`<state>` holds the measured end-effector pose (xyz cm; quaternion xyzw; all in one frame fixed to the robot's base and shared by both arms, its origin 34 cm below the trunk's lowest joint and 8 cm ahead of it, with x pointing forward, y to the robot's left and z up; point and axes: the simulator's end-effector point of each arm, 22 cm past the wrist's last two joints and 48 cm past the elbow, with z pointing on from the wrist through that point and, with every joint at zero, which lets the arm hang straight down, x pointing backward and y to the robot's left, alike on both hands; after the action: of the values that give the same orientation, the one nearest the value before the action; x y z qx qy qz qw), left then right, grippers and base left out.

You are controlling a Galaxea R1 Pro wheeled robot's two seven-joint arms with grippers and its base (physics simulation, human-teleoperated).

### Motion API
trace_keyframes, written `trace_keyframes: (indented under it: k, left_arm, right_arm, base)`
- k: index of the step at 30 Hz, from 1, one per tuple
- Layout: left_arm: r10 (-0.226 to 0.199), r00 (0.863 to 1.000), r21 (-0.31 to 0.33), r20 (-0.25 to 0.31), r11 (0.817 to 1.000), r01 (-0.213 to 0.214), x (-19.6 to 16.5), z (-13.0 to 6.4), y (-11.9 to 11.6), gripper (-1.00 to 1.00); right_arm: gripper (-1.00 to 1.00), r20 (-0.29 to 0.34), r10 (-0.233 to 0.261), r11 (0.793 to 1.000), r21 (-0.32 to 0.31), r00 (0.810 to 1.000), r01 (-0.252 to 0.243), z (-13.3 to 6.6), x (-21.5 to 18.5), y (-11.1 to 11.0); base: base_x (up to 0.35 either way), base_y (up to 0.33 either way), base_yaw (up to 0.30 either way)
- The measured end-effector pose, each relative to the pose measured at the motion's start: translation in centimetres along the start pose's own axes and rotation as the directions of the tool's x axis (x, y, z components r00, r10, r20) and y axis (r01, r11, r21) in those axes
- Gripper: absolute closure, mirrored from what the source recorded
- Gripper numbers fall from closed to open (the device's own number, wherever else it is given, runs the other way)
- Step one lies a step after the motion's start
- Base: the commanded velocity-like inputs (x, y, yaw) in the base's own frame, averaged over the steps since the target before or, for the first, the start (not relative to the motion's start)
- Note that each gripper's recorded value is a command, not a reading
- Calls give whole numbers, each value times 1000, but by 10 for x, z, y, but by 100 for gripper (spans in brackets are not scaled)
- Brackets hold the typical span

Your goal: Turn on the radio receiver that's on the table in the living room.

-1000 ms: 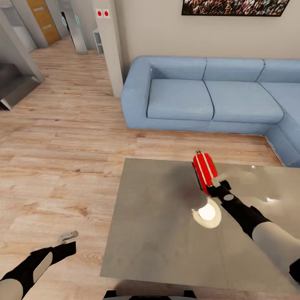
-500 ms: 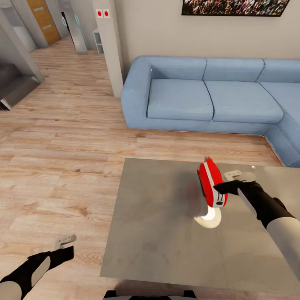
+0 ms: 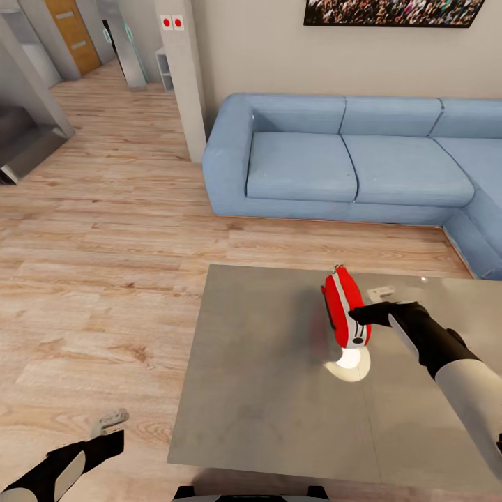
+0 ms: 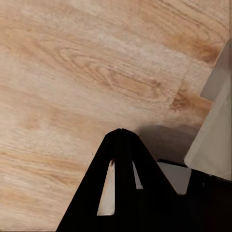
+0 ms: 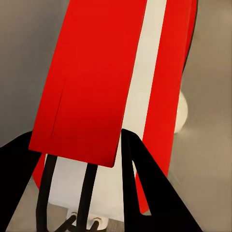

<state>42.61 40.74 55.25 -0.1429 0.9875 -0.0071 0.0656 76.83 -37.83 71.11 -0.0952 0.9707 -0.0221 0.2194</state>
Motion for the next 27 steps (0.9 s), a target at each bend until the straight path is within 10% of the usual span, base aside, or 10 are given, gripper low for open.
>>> trace_keyframes:
  k: [27]
  left_arm:
    - [-18, 997, 37, -73, 999, 21, 57, 7, -29, 100]
  right_arm:
    - [100, 86, 10, 993, -118, 996, 0, 18, -19, 86]
  base:
    - [0, 0, 0]
